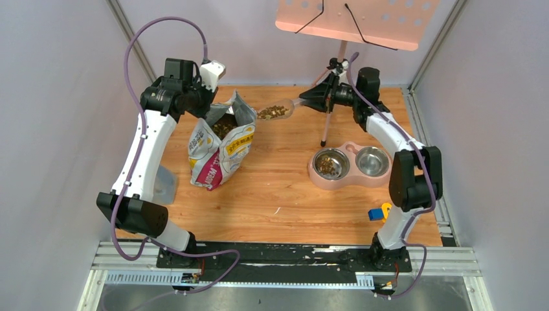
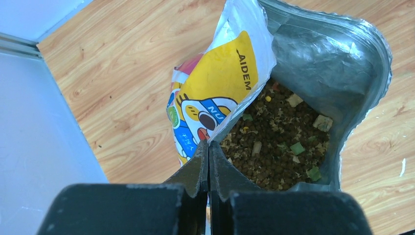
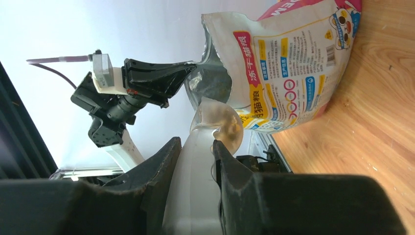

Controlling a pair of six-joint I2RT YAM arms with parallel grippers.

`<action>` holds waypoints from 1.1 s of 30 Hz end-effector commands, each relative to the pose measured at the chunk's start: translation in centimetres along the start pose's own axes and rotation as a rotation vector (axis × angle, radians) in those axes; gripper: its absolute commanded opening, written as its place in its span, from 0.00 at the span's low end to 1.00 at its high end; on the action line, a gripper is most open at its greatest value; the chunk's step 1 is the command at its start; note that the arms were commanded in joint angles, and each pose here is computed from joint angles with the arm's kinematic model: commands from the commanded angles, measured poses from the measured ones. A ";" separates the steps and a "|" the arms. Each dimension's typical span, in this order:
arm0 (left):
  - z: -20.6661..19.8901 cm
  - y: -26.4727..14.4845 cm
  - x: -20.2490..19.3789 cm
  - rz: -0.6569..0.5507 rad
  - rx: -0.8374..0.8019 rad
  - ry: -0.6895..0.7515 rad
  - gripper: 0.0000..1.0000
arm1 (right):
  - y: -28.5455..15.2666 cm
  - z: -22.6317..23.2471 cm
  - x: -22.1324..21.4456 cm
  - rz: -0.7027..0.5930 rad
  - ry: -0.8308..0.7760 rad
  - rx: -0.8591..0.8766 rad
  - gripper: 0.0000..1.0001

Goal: Serve the pet food

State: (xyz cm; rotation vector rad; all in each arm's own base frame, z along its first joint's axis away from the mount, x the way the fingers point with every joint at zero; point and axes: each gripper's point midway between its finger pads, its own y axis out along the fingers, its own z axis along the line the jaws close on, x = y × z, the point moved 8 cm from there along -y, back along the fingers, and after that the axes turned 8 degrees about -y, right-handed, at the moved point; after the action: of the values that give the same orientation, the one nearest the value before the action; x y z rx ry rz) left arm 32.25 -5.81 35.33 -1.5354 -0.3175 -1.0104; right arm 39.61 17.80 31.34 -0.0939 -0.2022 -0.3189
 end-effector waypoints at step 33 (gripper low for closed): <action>0.6 0.3 3.5 -0.141 0.013 -0.008 0.00 | -20.8 -2.7 -7.6 -0.447 -0.044 -0.169 0.00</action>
State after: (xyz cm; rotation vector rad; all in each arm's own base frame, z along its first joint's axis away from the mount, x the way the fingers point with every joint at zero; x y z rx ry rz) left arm 33.36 -6.01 34.70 -1.5397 -0.3140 -0.9891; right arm 28.00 1.52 29.33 -0.1944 -0.2170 -0.7415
